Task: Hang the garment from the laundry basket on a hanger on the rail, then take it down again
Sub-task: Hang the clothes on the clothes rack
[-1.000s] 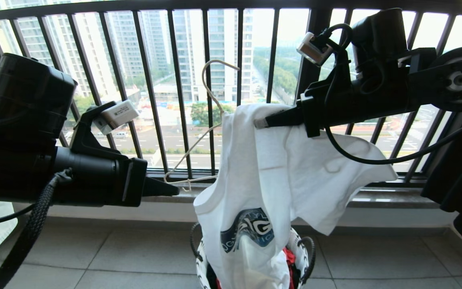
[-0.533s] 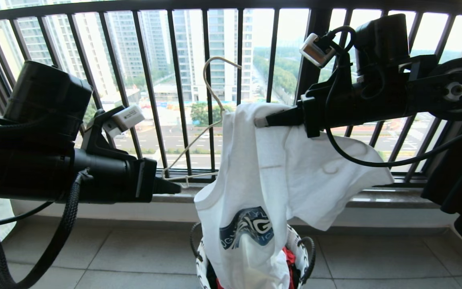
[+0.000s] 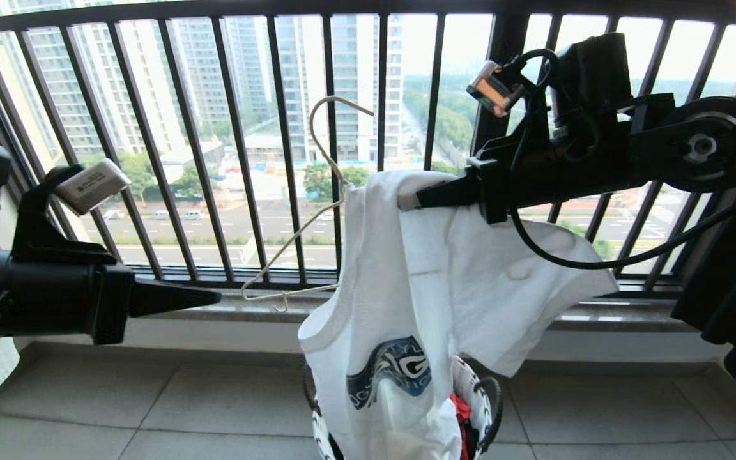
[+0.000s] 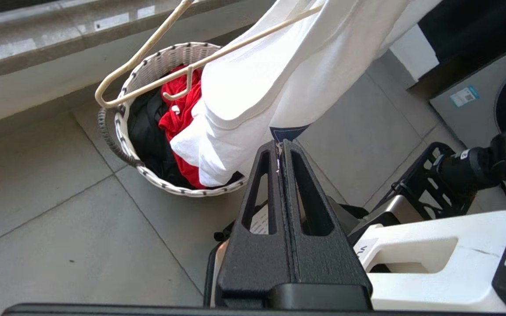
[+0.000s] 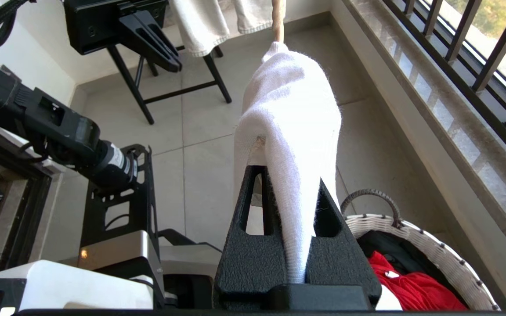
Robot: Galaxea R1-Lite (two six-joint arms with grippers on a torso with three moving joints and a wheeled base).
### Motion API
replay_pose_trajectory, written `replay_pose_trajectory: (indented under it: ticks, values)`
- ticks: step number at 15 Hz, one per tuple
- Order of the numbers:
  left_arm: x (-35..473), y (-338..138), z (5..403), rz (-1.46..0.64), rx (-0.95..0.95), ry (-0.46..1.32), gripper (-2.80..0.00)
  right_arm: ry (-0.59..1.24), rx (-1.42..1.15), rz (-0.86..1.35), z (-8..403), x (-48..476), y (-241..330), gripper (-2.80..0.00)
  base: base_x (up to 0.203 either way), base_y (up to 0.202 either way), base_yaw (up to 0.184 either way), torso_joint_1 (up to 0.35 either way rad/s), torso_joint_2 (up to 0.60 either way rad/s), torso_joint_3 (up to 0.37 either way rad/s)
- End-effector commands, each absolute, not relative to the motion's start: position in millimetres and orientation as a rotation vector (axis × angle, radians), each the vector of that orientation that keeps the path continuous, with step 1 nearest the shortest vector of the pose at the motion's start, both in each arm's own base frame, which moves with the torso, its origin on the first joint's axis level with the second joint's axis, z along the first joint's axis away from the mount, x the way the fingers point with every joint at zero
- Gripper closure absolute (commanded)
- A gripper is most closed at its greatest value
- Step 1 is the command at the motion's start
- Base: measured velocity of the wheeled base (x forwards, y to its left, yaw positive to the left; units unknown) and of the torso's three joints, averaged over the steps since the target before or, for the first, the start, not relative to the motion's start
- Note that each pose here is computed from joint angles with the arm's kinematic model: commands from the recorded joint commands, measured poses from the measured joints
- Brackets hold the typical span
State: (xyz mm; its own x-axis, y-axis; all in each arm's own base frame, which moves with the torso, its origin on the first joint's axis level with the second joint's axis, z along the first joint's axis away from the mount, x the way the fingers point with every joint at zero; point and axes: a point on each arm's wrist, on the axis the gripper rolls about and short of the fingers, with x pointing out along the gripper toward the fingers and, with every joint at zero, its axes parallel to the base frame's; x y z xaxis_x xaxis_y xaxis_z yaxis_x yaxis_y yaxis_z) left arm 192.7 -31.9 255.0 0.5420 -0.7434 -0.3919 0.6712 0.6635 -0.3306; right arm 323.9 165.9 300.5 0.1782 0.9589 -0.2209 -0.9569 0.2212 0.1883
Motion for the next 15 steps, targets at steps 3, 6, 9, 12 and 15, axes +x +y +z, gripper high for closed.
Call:
replay_pose_trajectory:
  ticks: [3, 6, 9, 12, 15]
  values:
    - [185.3, 3.6, 237.6, -1.064, -0.163, 0.391, 0.0, 0.366, 0.011, 1.415, 301.5, 328.1, 191.2, 0.0, 0.0, 0.0, 0.0, 0.0, 0.0, 0.0]
    - [184.9, 5.9, 224.1, -1.123, -0.142, 0.361, 0.0, 0.407, 0.009, 1.461, 296.5, 322.0, 208.6, 0.0, 0.0, 0.0, 0.0, 0.0, 0.0, 0.0]
    - [185.9, 6.0, 219.6, -1.135, -0.088, 0.331, 0.0, 0.424, 0.005, 1.494, 291.3, 317.6, 221.7, 0.0, 0.0, 0.0, 0.0, 0.0, 0.0, 0.0]
    - [182.3, 6.9, 224.1, -1.131, -0.027, 0.284, 0.0, 0.421, -0.001, 1.514, 292.4, 312.8, 228.5, 0.0, 0.0, 0.0, 0.0, 0.0, 0.0, 0.0]
    - [183.3, 7.8, 233.5, -1.121, 0.032, 0.241, 0.0, 0.419, -0.001, 1.515, 293.5, 311.8, 228.0, 0.0, 0.0, 0.0, 0.0, 0.0, 0.0, 0.0]
